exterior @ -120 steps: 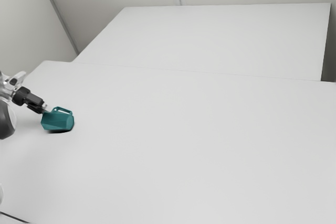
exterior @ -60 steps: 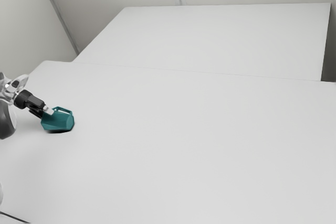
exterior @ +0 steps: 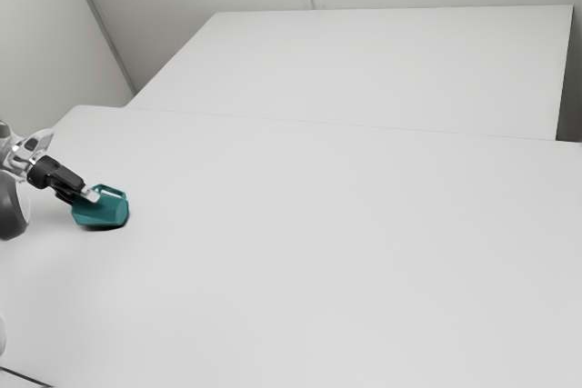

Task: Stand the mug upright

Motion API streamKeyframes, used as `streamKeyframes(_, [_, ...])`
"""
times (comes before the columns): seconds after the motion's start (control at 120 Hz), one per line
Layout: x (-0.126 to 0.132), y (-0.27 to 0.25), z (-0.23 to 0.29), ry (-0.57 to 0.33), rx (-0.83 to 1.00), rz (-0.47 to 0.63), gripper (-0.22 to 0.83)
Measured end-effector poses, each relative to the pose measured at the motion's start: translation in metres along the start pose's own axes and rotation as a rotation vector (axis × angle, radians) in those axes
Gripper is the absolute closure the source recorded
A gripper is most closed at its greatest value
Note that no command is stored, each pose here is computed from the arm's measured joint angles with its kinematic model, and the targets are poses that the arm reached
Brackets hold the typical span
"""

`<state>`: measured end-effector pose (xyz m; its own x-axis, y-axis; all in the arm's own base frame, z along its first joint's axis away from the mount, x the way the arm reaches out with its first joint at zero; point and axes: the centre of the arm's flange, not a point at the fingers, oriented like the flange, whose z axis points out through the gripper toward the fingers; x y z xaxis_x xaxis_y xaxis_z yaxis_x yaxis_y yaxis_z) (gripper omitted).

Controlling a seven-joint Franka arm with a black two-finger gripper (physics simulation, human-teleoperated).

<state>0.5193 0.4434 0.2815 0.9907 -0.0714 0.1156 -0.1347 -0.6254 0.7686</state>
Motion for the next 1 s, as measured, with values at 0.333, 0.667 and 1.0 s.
streamKeyframes(0.333, [-0.001, 0.003, -0.003, -0.003, -0.002, -0.025, 0.63])
streamKeyframes(0.667, [0.035, 0.056, -0.01, -0.017, 0.022, 0.046, 0.76])
streamKeyframes(1.0, [0.132, 0.213, 0.053, -0.244, 0.188, 0.199, 0.77])
